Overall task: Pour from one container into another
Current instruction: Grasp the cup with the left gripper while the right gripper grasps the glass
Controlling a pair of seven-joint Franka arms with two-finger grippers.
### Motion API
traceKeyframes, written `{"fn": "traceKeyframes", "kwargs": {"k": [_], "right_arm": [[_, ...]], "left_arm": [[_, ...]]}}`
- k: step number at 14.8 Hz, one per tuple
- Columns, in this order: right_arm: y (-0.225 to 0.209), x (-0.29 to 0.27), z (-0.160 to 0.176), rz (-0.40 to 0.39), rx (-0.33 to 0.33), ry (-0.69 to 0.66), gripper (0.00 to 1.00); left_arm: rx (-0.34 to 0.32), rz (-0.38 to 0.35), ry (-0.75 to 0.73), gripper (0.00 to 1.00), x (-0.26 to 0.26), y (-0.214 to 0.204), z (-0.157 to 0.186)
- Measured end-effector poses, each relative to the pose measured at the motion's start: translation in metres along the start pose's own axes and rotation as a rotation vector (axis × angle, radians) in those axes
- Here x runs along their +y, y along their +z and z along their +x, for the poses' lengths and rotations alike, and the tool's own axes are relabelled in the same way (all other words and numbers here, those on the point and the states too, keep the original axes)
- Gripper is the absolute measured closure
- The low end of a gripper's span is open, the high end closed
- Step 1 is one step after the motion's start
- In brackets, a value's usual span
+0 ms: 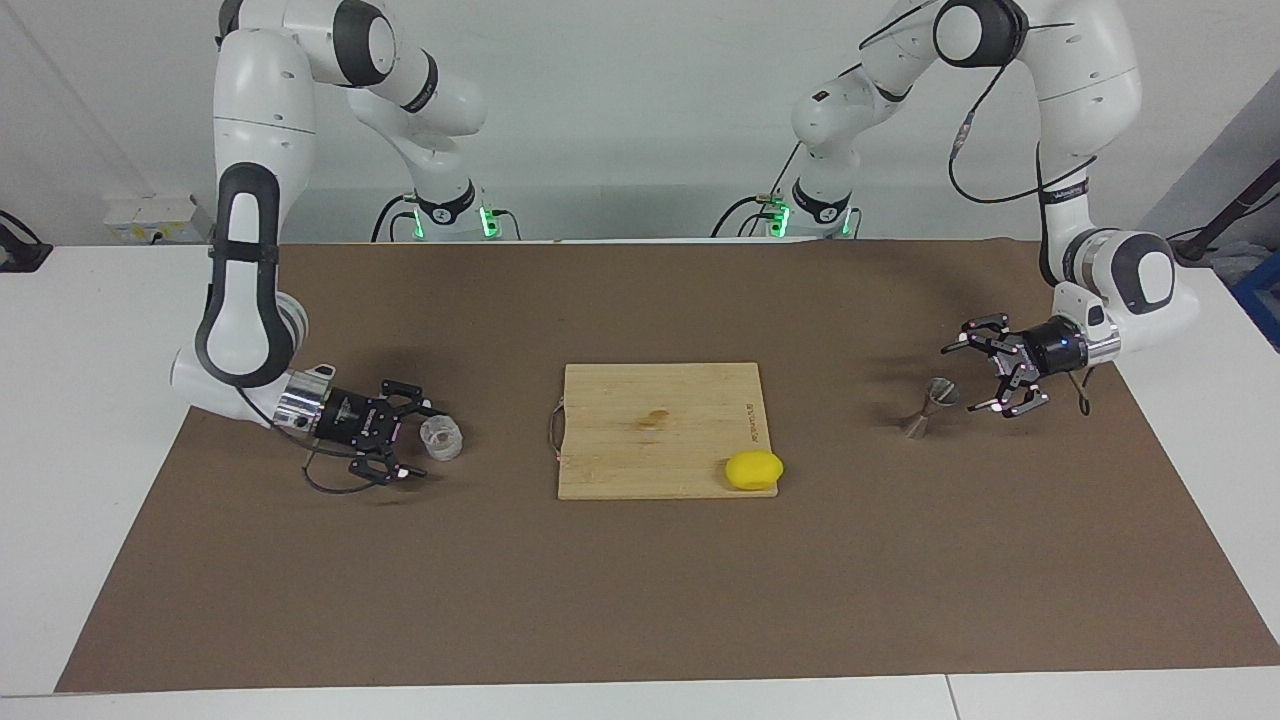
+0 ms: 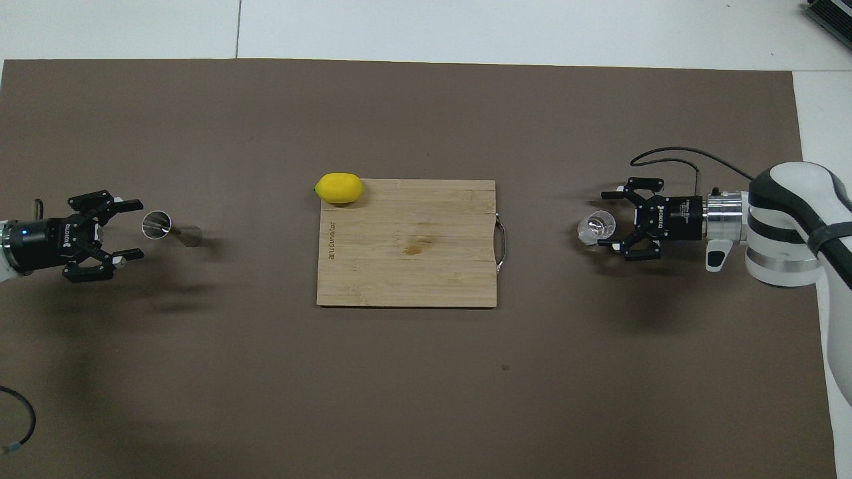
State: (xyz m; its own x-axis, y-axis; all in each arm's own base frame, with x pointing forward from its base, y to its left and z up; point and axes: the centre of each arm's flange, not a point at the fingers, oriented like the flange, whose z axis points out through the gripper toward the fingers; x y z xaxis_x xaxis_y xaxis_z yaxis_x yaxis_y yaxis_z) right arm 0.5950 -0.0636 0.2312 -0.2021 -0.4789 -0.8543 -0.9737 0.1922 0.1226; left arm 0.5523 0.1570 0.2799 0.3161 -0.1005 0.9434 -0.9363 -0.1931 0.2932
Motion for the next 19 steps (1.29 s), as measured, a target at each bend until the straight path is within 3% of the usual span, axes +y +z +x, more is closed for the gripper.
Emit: {"fn": "traceKeyframes", "kwargs": {"k": [5, 10, 19], "right_arm": [[0.004, 0.005, 0.004, -0.016, -0.007, 0.000, 0.00], [0.012, 0.015, 0.015, -0.033, -0.011, -0.003, 0.00], [0.017, 0.010, 0.009, 0.020, -0.040, 0.019, 0.00]], "left_arm": [[0.114, 0.023, 0.045, 0.00, -0.011, 0.007, -0.031], [0.140, 0.008, 0.045, 0.00, -0.009, 0.007, -0.034], [0.149, -0.012, 0.140, 0.00, -0.009, 0.018, -0.030]]}}
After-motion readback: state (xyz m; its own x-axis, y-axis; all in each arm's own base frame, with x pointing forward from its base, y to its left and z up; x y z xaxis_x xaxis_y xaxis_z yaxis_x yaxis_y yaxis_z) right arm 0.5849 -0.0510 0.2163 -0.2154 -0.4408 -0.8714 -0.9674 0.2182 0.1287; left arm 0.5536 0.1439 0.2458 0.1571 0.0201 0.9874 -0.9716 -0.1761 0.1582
